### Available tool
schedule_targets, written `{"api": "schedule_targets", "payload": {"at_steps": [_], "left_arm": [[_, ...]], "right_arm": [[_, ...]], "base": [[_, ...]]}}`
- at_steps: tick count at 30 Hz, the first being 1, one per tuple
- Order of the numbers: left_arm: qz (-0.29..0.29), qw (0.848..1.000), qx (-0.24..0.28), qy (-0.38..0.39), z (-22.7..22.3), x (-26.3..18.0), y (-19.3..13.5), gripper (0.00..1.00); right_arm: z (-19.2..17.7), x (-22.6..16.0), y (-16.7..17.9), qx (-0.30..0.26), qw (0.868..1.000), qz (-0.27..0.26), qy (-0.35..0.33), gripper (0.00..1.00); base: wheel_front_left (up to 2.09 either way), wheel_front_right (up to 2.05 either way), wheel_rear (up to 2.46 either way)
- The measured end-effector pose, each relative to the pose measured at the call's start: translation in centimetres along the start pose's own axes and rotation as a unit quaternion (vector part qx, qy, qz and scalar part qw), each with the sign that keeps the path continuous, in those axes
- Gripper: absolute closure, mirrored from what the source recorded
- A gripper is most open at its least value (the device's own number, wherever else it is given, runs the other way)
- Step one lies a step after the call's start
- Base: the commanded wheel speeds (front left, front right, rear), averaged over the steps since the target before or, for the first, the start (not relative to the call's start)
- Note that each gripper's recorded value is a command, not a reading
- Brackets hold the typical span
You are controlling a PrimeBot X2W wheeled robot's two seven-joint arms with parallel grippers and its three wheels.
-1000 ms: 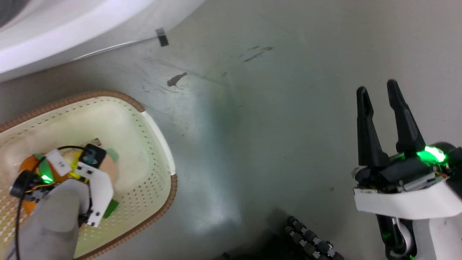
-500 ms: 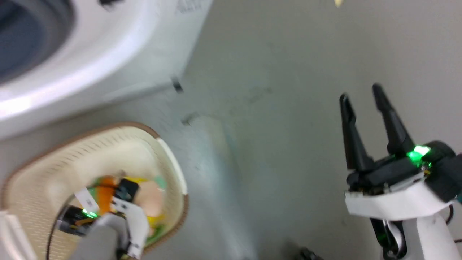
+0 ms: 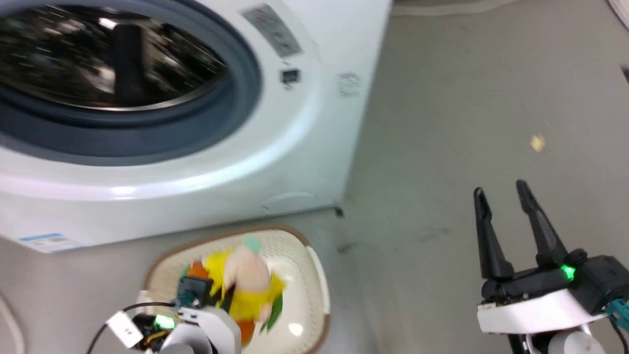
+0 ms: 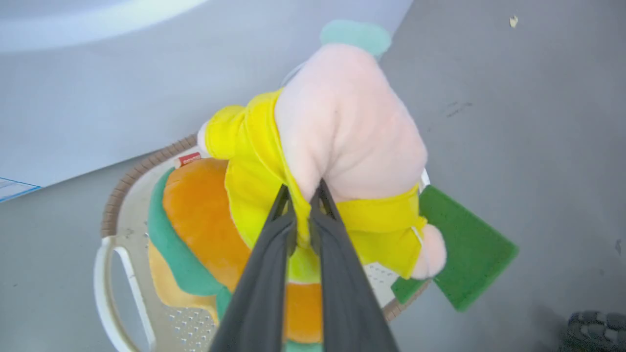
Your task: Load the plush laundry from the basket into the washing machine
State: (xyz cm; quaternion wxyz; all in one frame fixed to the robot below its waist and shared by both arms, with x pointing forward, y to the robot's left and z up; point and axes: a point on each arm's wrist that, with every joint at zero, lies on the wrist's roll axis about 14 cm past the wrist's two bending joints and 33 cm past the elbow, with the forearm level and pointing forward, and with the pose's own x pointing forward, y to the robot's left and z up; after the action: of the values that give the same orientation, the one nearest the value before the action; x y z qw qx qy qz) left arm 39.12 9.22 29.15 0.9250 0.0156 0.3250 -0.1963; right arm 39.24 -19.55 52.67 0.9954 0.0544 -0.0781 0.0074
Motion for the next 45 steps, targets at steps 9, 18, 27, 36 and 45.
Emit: {"api": "schedule_targets", "payload": {"at_steps": [9,18,27,36,45], "left_arm": [[0.093,0.962,-0.013,-0.256,11.9,-9.1,4.2,1.00],[0.096,0.903,-0.015,-0.420,21.7,-13.5,4.7,1.00],[0.093,0.890,-0.006,-0.447,27.1,-8.8,8.8,1.00],[0.128,0.901,0.045,-0.413,32.8,-0.9,15.0,1.00],[0.132,0.946,0.061,-0.289,31.7,10.0,18.1,1.00]], "right_arm": [[2.8,0.2,4.5,0.024,0.997,0.065,-0.043,0.00],[1.6,0.5,4.3,0.024,0.997,0.063,-0.028,0.00],[-1.3,2.0,1.7,0.013,1.000,0.026,0.007,0.00],[-5.7,2.4,-2.5,0.005,0.998,-0.033,0.062,0.00],[-9.5,2.7,-4.5,0.002,0.993,-0.059,0.107,0.00]], "base": [[0.00,0.00,0.00],[0.00,0.00,0.00],[0.00,0.00,0.00],[0.00,0.00,0.00],[0.00,0.00,0.00]]}}
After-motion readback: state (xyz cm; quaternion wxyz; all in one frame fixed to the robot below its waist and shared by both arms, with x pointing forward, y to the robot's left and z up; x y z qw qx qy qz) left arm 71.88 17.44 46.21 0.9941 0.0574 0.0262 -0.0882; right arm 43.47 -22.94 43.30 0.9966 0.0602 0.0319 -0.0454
